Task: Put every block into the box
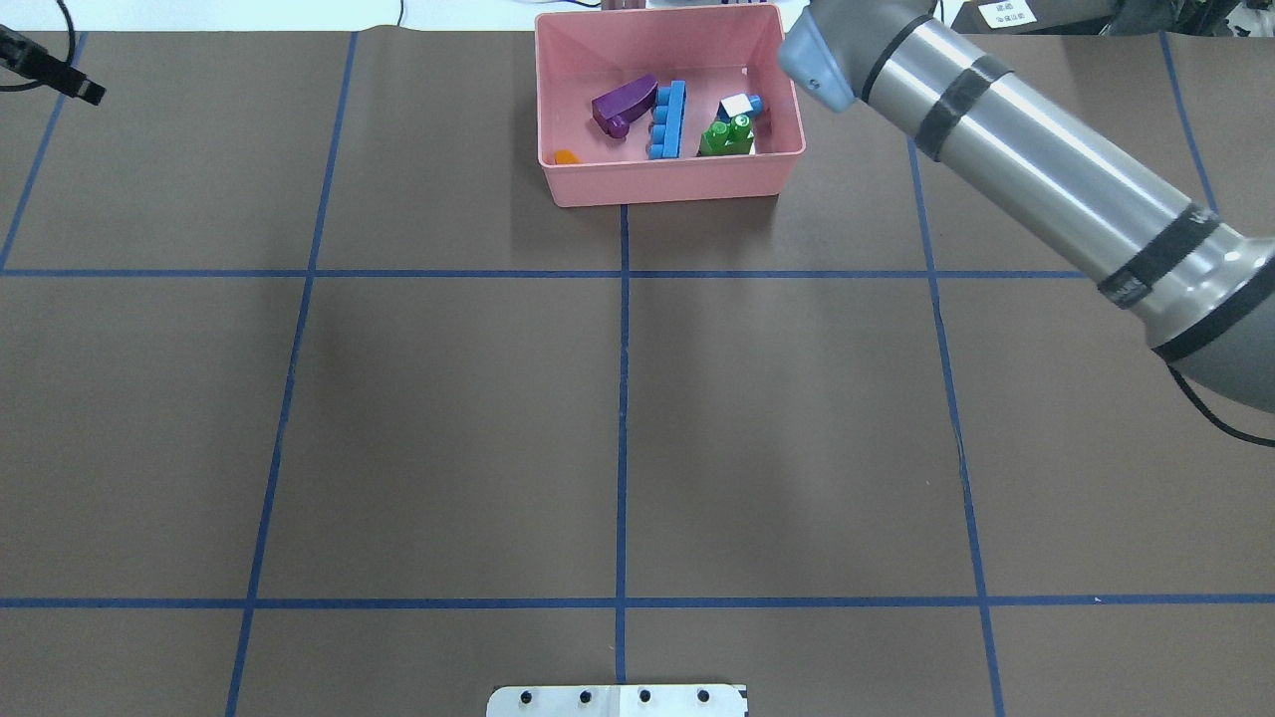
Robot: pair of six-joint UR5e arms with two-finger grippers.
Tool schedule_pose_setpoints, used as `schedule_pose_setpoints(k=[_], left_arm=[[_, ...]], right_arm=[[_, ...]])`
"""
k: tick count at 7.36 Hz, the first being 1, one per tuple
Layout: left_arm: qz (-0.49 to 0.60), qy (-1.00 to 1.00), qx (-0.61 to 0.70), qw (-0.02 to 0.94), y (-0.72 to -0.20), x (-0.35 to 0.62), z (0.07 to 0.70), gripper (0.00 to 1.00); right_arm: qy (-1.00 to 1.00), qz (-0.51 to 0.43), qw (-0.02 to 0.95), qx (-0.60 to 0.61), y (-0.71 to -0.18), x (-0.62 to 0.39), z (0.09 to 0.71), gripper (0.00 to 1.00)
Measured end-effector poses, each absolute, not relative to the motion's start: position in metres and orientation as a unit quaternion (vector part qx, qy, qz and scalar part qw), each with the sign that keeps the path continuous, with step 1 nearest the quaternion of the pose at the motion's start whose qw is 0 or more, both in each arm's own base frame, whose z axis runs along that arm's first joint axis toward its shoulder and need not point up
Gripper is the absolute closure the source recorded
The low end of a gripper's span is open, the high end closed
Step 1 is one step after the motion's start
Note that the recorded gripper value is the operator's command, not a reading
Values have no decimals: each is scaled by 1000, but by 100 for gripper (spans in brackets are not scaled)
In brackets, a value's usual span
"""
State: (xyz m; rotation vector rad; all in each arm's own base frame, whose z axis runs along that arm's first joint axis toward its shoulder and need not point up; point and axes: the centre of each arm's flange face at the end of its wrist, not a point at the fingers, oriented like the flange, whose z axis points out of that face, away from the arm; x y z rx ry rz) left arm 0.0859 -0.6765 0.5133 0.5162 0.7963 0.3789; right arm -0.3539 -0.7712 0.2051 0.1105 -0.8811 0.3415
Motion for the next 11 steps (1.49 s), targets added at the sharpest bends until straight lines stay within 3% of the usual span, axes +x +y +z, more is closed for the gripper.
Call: schedule_pose_setpoints(k=[5,8,10,11], left_arm=[[156,391,162,892,-596,5,622,0],[79,423,115,895,-577,-53,602,0],[24,390,86,916,-545,-92,564,0],[16,368,66,927,-522,-94,574,0]], right_arm=[[-363,38,930,50,-627,-100,440,0],[-362,1,932,17,-554,5,548,0],[-363,2,932,5,-519,34,582,0],[-363,8,932,-5,-512,39,588,0]])
